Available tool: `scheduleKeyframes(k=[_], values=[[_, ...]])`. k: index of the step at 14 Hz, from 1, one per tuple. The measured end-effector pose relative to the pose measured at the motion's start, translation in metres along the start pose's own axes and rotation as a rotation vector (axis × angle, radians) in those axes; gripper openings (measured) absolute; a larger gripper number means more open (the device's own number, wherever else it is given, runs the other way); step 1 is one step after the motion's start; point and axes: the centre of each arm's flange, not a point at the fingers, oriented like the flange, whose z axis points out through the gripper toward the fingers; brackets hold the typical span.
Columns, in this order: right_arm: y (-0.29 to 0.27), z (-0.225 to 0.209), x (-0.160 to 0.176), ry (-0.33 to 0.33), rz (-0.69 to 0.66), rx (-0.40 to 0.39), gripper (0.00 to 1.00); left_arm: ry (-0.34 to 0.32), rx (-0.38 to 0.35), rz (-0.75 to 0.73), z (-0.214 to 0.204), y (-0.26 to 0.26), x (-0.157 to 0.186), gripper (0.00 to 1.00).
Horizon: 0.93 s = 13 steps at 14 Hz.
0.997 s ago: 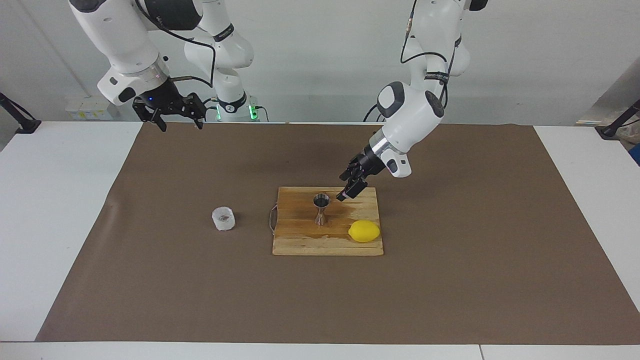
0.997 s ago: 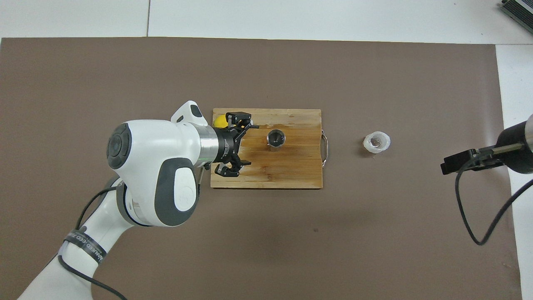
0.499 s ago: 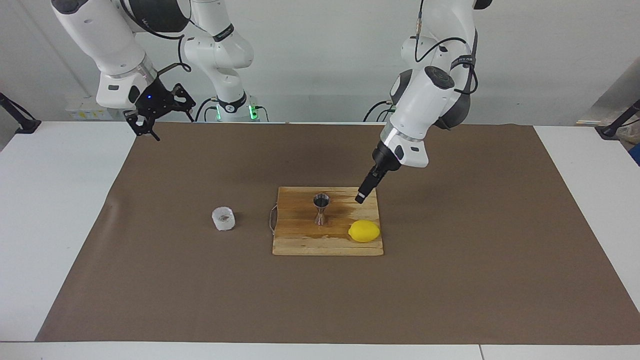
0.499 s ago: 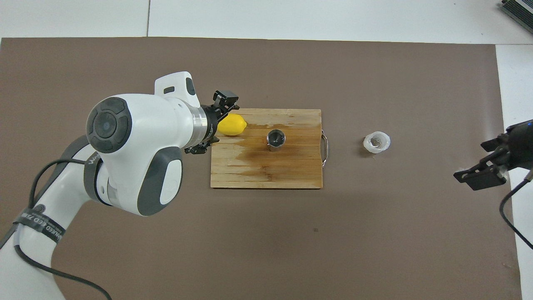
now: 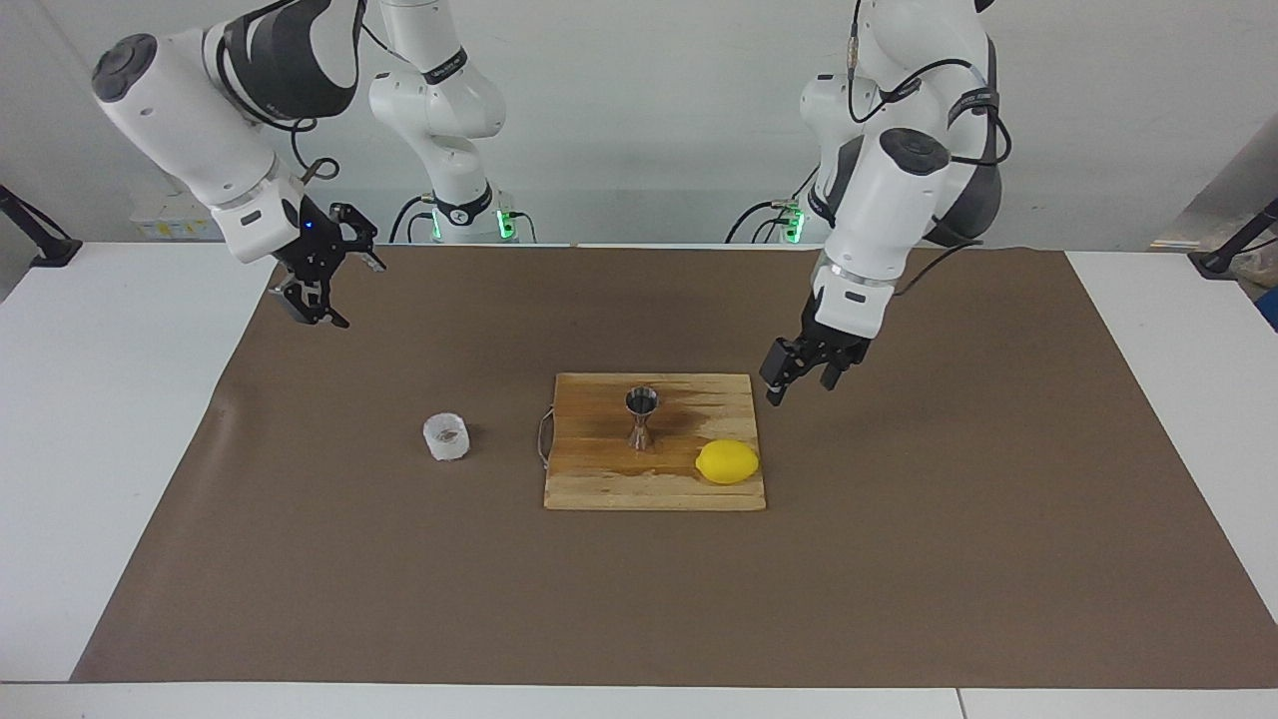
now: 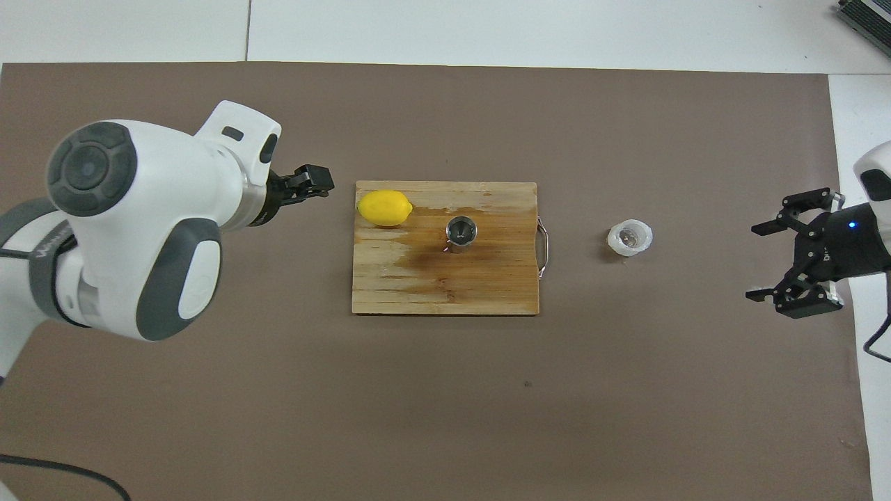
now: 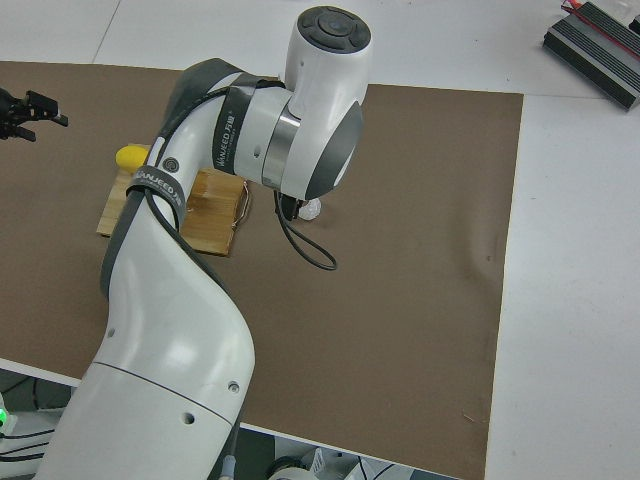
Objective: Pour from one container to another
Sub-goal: 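Release the silver cup and withdraw the left gripper while the right gripper opens, then grasp the white cup with the right gripper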
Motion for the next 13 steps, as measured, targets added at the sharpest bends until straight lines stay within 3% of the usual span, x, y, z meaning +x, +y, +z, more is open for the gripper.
scheduleKeyframes(k=[3,6,10,13], values=[[0.042,0.056,-0.023,0.146,-0.161,0.013,1.0,-0.047,0.033,0.196,-0.037,-0.062,0.015,1.0],[0.069,0.101,-0.039,0.215,-0.246,0.007,1.0,-0.056,0.095,0.295,-0.076,-0.107,0.023,1.0],[0.083,0.13,-0.04,0.28,-0.295,-0.018,1.0,-0.064,0.145,0.33,-0.142,-0.114,0.03,1.0],[0.092,0.17,-0.045,0.386,-0.281,0.008,1.0,-0.093,0.162,0.339,-0.171,-0.115,0.03,1.0]])
